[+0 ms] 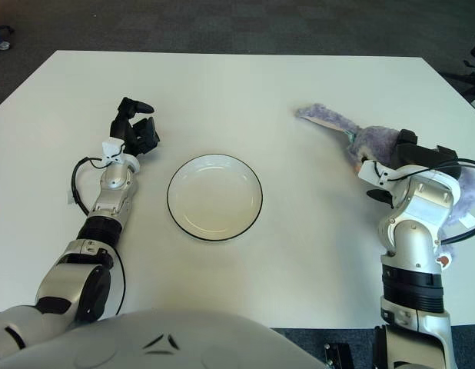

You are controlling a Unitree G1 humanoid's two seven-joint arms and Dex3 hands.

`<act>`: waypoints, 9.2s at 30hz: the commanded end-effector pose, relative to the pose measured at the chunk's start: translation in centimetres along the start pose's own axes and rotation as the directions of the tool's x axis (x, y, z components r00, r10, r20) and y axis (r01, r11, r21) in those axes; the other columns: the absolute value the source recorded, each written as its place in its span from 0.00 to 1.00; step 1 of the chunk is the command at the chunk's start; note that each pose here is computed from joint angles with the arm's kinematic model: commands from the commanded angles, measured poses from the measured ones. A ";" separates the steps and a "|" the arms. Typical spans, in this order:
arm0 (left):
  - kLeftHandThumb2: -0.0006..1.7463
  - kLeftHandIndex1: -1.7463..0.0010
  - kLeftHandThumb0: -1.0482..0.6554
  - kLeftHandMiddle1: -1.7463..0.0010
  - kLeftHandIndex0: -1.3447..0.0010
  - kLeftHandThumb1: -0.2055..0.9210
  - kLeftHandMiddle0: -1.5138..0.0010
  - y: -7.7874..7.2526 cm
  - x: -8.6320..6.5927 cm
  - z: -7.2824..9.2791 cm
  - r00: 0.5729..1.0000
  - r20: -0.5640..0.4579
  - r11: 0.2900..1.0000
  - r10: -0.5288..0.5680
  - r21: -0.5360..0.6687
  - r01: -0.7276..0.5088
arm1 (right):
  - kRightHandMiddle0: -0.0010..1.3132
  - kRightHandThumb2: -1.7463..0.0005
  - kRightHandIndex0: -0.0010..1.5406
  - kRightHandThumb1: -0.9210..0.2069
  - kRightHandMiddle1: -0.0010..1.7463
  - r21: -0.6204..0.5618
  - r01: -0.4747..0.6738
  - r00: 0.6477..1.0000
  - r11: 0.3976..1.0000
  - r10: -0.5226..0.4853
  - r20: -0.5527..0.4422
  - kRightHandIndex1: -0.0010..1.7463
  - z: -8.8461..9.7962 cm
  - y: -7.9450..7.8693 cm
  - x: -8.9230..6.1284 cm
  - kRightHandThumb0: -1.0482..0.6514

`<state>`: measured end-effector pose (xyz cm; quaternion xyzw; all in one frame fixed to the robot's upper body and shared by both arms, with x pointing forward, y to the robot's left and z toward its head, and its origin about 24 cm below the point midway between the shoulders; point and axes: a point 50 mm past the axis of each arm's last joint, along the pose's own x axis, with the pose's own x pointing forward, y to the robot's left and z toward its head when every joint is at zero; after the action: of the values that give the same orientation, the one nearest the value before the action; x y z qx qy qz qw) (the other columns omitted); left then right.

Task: Put the doll into the plate.

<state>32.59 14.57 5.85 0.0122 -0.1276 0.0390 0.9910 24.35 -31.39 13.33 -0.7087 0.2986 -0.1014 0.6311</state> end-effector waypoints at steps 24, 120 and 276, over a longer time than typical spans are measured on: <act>0.50 0.00 0.39 0.00 0.74 0.77 0.39 0.5 -1.6 -2.2 0.997 -0.081 1.000 -0.005 0.018 0.007 | 0.00 0.41 0.07 0.60 0.37 0.150 0.063 0.998 0.987 -0.064 0.007 0.99 0.7 0.9 1.0 0.44; 0.48 0.00 0.39 0.00 0.75 0.79 0.41 0.4 -1.6 -2.2 0.997 -0.069 0.999 -0.034 0.012 0.035 | 0.74 0.13 0.49 0.69 1.00 0.679 0.027 0.885 0.734 -0.334 0.325 1.00 1.2 -0.1 2.4 0.93; 0.48 0.00 0.39 0.00 0.75 0.80 0.41 -0.1 -1.8 -2.8 0.993 -0.066 0.996 -0.093 0.006 0.094 | 0.71 0.12 0.49 0.70 1.00 0.489 -0.851 0.495 -0.192 -0.604 0.625 1.00 16.1 -12.8 -4.0 0.94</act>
<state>33.19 14.22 5.96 0.0188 -0.1515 -0.0106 0.9882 33.41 -15.43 23.63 0.1769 -0.1425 0.1752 0.9580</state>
